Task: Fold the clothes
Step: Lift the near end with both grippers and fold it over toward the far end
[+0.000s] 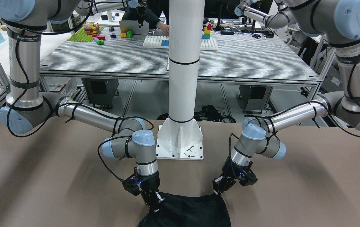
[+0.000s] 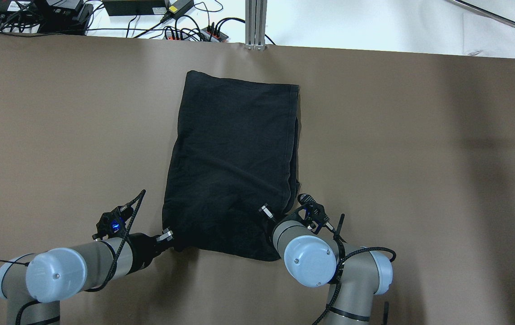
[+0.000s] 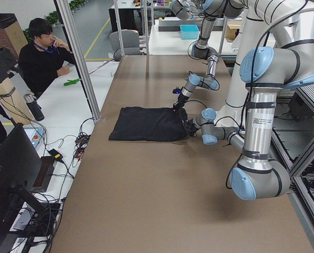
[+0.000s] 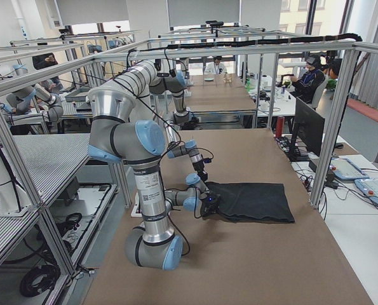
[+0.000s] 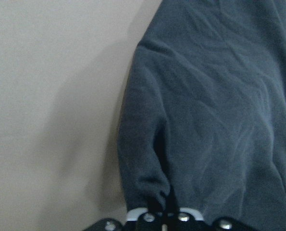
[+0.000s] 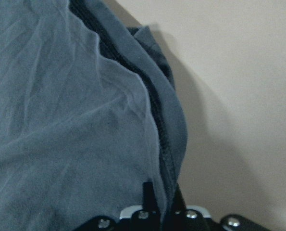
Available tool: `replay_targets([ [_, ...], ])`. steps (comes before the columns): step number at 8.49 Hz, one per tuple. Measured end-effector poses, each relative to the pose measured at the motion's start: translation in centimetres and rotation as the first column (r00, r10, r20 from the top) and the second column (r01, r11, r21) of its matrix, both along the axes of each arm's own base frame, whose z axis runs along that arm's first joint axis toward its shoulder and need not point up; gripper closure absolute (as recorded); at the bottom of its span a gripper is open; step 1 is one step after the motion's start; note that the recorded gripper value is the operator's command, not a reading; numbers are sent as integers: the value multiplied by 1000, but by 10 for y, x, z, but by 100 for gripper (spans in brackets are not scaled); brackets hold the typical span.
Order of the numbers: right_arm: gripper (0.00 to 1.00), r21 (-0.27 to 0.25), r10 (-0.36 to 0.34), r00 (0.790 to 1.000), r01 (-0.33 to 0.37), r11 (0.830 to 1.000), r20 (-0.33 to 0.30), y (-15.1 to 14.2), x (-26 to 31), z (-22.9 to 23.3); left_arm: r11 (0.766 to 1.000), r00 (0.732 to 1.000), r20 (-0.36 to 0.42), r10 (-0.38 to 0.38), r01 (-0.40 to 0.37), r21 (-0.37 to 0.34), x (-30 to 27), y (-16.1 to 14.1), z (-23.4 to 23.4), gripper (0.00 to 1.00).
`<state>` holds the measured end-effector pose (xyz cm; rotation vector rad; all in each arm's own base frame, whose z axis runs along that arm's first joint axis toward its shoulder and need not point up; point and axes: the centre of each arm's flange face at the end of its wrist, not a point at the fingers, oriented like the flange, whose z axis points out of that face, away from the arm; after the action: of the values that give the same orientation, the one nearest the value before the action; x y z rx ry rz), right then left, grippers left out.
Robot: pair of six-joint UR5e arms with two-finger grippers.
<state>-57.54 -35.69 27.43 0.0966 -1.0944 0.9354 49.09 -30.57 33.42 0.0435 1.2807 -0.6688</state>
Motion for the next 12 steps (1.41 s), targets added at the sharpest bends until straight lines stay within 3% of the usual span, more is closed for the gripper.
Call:
replay_targets([
  [3, 100, 14, -16, 1000, 16, 1000, 21, 17, 33, 0, 1000, 998, -56, 19, -19, 17, -14, 6, -28, 100],
  [6, 100, 42, -137, 987, 133, 990, 86, 111, 88, -25, 993, 979, -168, 118, -112, 42, -74, 44, -78, 100],
  [7, 100, 49, -158, 983, 154, 987, 91, 129, 114, -42, 990, 974, -180, 137, -131, 48, -96, 52, -94, 100],
  [9, 100, 54, -149, 987, 146, 988, 60, 126, 135, -49, 990, 984, -136, 117, -105, 98, -105, 22, -119, 100],
  [12, 100, 82, -82, 996, 85, 993, -38, 70, 134, -32, 993, 999, -30, 35, -31, 114, -91, -92, -170, 100],
])
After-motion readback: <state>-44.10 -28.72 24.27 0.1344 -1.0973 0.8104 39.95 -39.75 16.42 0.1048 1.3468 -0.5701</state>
